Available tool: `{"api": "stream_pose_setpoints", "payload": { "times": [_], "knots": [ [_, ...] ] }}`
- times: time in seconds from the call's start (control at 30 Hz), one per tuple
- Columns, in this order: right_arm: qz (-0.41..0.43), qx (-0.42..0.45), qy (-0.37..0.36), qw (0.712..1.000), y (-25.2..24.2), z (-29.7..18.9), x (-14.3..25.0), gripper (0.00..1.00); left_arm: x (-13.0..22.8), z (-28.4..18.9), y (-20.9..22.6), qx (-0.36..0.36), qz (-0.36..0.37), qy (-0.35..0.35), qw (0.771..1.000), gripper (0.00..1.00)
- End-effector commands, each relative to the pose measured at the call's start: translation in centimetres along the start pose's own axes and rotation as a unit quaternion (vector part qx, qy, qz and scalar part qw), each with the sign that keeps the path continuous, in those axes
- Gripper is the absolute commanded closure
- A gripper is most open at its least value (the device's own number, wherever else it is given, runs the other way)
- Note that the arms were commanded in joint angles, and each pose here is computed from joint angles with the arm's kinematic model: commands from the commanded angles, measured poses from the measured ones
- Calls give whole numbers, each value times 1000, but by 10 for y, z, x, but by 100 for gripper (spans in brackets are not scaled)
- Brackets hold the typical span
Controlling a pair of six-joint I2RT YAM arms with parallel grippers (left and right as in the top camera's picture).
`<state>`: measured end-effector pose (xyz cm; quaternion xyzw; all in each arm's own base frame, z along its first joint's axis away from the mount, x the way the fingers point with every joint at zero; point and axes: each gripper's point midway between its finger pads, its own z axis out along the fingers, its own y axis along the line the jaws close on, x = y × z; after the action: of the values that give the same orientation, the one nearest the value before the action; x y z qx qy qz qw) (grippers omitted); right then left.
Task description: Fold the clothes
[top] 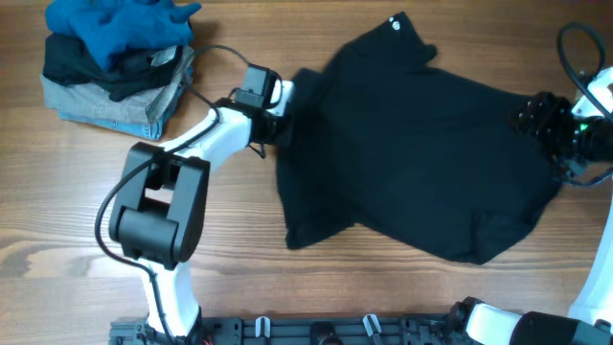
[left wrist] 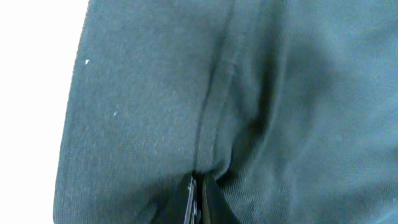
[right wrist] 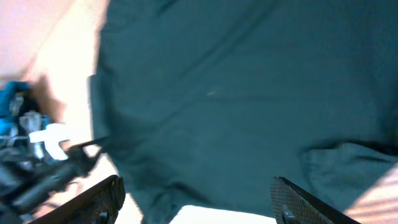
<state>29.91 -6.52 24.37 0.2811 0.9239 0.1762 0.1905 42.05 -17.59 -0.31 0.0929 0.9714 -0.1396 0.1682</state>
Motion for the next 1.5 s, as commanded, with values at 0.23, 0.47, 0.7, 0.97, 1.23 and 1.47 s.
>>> {"api": "stream_pose_setpoints", "payload": {
  "times": [0.23,0.47,0.7,0.97,1.23,1.47],
  "knots": [
    [-14,-57,137,989,-42,118,96,30,71,-65,168,-145,-244,82,955,91],
    [-131,-62,171,975,-13,189,168,44,55,-79,151,-128,-229,55,963,50],
    [-169,27,114,979,13,231,191,38,29,-123,141,-125,-217,-9,968,37],
    [-147,101,117,977,-1,224,191,96,14,-154,134,-122,-208,-55,969,30],
    [72,285,21,956,-91,130,154,46,16,-154,133,-123,-209,-51,969,29],
    [-121,12,86,989,-14,156,141,58,23,-153,131,-122,-211,-36,969,42]
  ]
}}
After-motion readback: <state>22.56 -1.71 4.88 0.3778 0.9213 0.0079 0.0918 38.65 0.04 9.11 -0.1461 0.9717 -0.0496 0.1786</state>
